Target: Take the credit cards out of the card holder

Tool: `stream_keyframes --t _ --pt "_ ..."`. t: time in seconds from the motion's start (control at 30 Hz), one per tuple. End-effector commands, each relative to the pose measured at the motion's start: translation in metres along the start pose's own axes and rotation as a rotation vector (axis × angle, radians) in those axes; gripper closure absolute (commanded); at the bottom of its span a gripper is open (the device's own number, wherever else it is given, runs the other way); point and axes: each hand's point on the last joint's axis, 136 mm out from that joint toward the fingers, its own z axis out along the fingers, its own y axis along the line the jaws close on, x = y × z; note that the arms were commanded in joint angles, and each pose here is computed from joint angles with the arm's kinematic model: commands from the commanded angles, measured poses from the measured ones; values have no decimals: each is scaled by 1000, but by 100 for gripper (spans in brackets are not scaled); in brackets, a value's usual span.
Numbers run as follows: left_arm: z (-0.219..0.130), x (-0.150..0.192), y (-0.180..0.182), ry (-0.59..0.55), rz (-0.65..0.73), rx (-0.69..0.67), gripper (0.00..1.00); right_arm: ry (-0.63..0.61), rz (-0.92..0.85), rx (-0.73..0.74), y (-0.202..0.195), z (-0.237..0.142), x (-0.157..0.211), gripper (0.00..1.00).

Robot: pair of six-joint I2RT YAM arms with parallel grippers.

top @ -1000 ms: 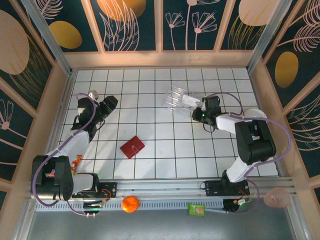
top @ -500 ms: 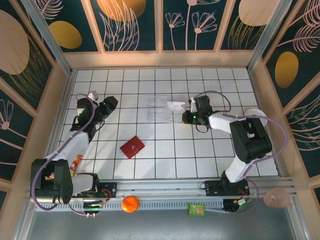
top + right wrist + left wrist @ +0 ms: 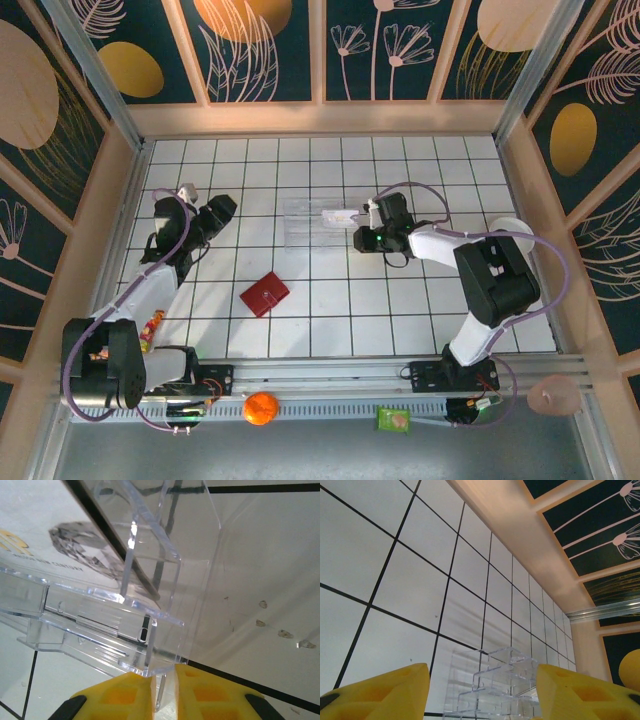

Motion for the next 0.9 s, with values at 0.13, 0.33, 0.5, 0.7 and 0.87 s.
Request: stream_keyframes --t 0.13,0.33,0.5,0.7,0.87 --pt "-4 15 1 42 8 -5 34 84 47 73 -14 4 29 61" --pt "-5 37 5 78 39 -62 29 22 53 59 -7 -12 20 41" --pt "-13 58 21 108 11 -93 26 -55 42 29 6 -41 21 38" --pt "-7 76 48 121 -16 -172 45 -18 30 -24 24 -43 41 57" --pt "5 86 54 164 -37 -203 49 75 -20 -96 52 -23 62 74"
